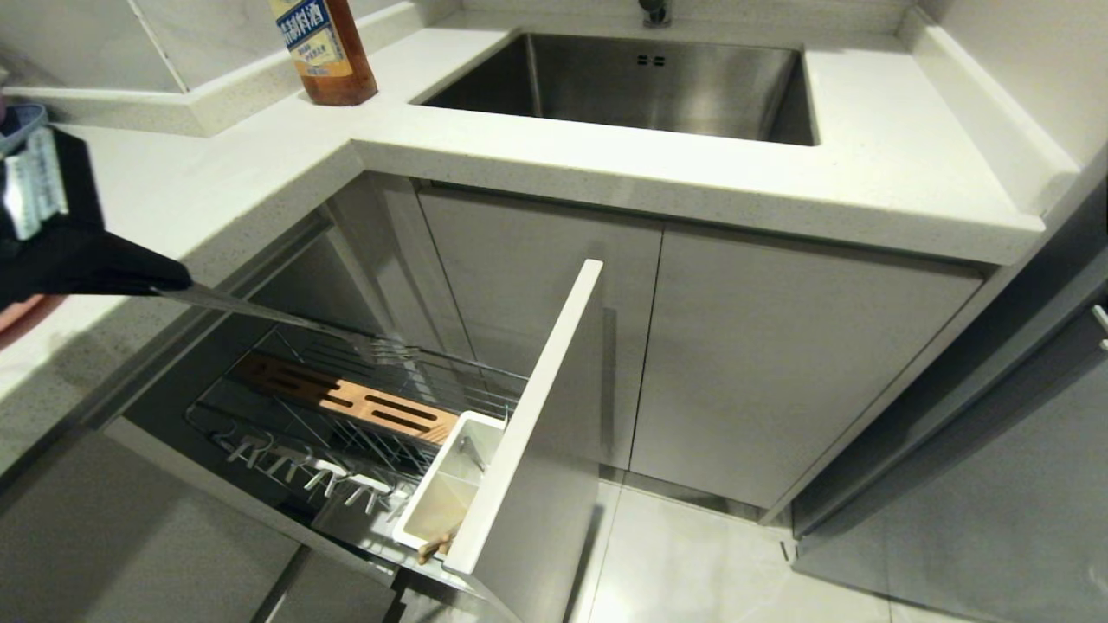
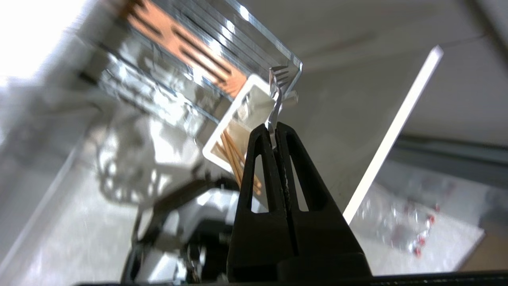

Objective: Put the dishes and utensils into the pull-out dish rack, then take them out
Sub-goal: Take the fork out of the cupboard

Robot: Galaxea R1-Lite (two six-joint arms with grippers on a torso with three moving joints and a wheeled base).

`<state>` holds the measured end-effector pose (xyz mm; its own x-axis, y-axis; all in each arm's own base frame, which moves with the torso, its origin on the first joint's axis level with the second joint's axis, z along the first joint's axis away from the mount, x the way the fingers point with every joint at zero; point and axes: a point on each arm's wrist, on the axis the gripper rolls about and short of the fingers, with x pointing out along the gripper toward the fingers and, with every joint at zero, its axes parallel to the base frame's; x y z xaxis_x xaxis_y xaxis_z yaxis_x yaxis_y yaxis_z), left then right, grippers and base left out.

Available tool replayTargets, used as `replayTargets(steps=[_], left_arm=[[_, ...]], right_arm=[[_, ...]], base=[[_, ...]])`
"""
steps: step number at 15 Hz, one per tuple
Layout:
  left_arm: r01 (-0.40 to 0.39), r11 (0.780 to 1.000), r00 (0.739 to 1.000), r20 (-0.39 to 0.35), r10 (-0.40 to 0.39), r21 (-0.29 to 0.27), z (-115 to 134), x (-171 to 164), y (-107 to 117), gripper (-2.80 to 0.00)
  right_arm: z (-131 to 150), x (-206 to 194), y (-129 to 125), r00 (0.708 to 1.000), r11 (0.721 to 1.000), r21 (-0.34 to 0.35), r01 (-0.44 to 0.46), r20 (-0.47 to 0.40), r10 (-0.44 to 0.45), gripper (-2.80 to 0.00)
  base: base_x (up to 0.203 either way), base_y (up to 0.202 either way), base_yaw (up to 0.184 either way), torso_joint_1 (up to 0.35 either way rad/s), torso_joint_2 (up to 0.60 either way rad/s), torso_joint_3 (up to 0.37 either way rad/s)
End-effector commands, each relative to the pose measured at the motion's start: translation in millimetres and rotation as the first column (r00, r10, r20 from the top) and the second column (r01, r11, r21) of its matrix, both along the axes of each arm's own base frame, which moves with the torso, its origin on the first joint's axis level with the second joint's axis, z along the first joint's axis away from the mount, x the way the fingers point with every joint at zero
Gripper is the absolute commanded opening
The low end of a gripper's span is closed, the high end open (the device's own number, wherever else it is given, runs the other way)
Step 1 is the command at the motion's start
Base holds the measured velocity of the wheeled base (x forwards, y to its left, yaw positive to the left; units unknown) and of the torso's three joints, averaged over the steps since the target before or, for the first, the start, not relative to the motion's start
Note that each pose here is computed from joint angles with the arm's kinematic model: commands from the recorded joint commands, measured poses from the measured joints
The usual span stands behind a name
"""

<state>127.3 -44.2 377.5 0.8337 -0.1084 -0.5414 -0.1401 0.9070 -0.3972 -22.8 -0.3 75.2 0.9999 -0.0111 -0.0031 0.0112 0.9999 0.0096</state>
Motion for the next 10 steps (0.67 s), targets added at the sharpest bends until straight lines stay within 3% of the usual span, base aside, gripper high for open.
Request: replayTargets(steps=[1, 4, 6, 10], left_arm=[[-0.018, 1.000, 0.996, 0.092, 0.019, -0.017, 10.8, -34.7, 13.9, -2.80], [-0.043, 0.999, 0.976, 0.214, 0.042, 0.001, 20.9, -68.4, 28.2, -2.80], [-0.089, 0.996, 0.950, 0.302, 0.083, 0.008, 28.2, -82.5, 35.6, -2.80], [-0.269, 0.962, 0.876, 0.428, 0.224, 0.046, 41.9, -91.7, 45.1, -2.80]], right_arm=[[-0.5, 0.1, 0.0, 1.000, 1.000, 0.000, 0.000, -0.002, 0.000, -2.80], [-0.4, 0.1, 0.0, 1.000, 1.000, 0.001, 0.000, -0.001, 0.000, -2.80], [-0.5, 0.1, 0.0, 1.000, 1.000, 0.000, 0.000, -0.002, 0.000, -2.80], [-0.4, 0.1, 0.0, 1.000, 1.000, 0.001, 0.000, -0.001, 0.000, -2.80]], base=[[0.000, 0.000, 0.000, 0.000, 0.00, 0.000], [0.000, 0.000, 0.000, 0.000, 0.00, 0.000], [0.000, 0.000, 0.000, 0.000, 0.00, 0.000], [0.000, 0.000, 0.000, 0.000, 0.00, 0.000]])
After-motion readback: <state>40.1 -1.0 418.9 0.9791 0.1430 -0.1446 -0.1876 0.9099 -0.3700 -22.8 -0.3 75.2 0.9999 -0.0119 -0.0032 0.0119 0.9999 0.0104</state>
